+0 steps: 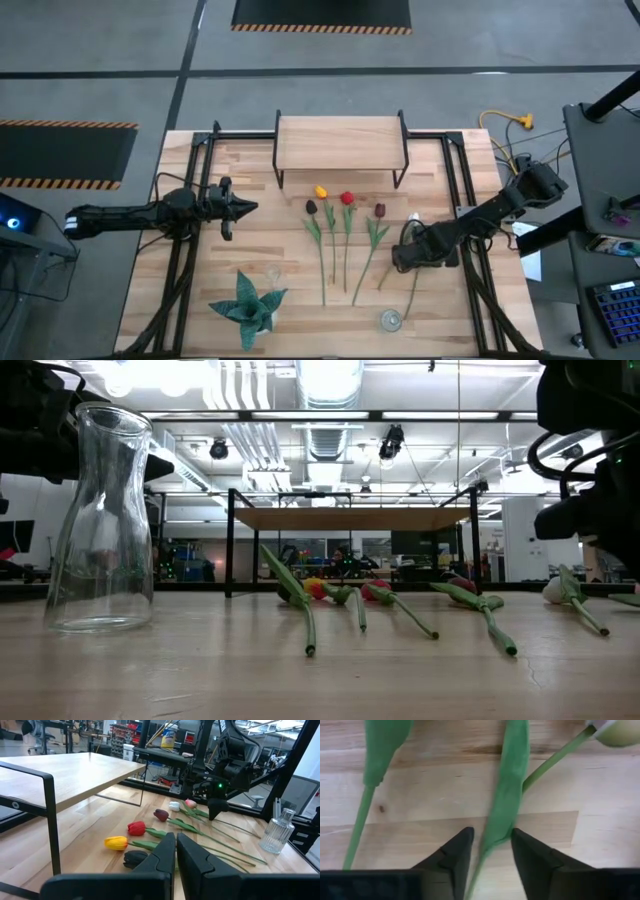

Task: Pick and place flowers into a vace then onto a shelf
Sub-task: Put the pink flower into the bottom transparent vase

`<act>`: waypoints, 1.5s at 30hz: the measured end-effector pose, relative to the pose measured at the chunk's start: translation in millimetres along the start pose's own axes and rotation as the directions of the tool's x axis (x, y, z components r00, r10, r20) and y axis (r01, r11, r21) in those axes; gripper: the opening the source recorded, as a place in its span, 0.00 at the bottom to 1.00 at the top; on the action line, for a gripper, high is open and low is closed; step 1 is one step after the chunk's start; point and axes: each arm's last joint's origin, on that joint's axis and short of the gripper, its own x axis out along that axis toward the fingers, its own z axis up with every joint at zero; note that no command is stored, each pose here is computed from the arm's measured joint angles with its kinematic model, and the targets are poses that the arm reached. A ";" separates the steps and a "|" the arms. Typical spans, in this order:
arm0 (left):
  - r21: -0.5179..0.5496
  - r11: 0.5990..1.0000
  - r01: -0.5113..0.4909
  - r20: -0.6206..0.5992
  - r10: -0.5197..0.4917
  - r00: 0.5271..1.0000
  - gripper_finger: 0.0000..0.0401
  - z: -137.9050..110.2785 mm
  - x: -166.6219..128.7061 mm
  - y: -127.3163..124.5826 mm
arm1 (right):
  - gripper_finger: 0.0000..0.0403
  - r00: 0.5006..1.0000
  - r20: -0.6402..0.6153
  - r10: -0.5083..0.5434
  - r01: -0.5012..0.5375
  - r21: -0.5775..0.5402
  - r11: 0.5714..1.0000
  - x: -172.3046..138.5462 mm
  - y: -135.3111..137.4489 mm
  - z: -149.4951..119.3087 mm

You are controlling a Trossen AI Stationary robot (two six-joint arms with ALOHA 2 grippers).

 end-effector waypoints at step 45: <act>0.000 1.000 0.000 0.001 0.000 1.000 0.00 0.1 0.0 0.0 | 0.02 0.573 0.452 0.684 -0.480 -0.492 0.727 -202.9 -19.0 2.6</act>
